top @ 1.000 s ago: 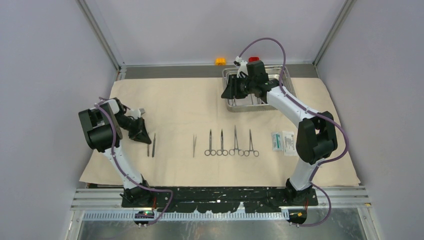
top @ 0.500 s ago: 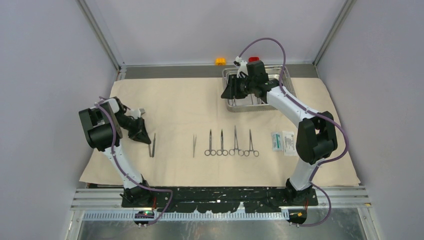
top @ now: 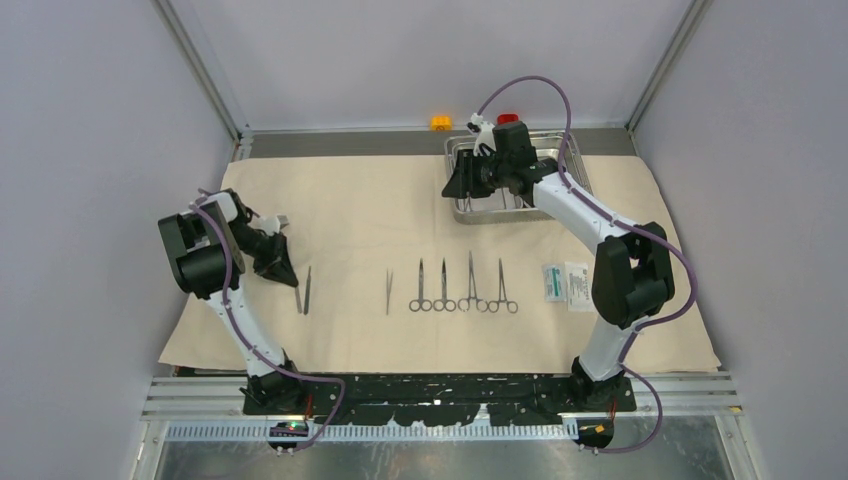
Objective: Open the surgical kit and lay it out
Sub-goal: Place the medical item in the surgical kit.
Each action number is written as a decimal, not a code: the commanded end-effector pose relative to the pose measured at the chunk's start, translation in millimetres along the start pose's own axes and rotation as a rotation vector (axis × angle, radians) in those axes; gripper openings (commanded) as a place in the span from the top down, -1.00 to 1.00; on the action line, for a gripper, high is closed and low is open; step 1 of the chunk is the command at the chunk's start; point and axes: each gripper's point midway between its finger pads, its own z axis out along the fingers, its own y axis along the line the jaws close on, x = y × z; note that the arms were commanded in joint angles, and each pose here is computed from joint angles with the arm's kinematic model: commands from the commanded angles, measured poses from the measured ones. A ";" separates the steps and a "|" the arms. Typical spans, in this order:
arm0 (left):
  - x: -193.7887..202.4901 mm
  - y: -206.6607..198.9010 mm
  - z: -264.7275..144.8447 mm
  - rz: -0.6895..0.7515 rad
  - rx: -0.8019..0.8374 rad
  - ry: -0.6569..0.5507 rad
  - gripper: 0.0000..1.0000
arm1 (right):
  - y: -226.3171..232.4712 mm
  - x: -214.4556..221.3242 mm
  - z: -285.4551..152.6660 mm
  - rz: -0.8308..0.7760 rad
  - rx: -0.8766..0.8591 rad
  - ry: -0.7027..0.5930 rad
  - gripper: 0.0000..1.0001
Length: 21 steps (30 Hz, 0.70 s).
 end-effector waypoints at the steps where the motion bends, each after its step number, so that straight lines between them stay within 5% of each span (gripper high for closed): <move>1: -15.3 15.3 -2.0 0.060 -0.057 -0.032 0.75 | 1.8 -10.7 0.3 -0.016 -0.016 -0.037 0.10; 12: -17.0 10.4 -7.4 0.106 -0.052 0.009 1.00 | -3.3 -6.2 7.1 -0.006 -0.010 -0.021 0.10; 21: -9.0 -1.6 0.4 0.126 -0.009 0.037 1.00 | -5.9 -3.6 9.3 -0.002 -0.003 -0.014 0.10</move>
